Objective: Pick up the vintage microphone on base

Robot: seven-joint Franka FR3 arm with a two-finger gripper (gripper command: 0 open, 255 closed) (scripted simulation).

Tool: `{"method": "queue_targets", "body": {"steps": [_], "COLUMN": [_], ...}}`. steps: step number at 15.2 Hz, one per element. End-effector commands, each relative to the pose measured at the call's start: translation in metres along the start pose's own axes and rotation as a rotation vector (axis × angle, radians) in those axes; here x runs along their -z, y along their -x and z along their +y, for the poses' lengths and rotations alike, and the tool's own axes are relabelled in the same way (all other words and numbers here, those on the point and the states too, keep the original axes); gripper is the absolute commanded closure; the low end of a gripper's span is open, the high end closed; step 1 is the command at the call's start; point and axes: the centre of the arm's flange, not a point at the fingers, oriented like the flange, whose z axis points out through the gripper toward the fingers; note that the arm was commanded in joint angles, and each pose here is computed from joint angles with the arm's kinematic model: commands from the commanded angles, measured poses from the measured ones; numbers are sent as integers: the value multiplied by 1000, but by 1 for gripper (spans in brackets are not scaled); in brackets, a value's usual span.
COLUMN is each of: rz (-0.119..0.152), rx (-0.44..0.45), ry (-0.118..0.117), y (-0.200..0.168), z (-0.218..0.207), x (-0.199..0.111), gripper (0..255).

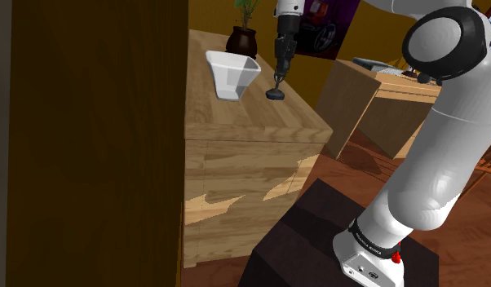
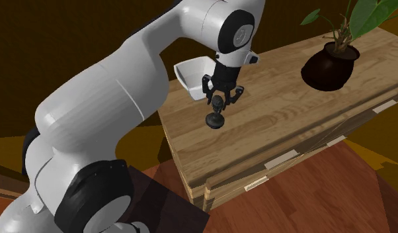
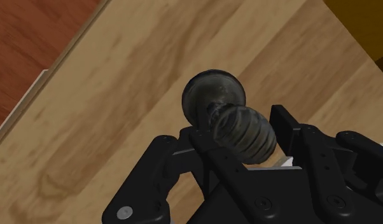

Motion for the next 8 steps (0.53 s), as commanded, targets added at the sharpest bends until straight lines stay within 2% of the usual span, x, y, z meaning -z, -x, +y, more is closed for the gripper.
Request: {"method": "queue_targets", "body": {"steps": [1,8], "rz": [0,0], "rx": [0,0], "ry": [0,0], "y": [2,11], "z": [1,-2], "x": [11,47], "gripper": [255,255]}}
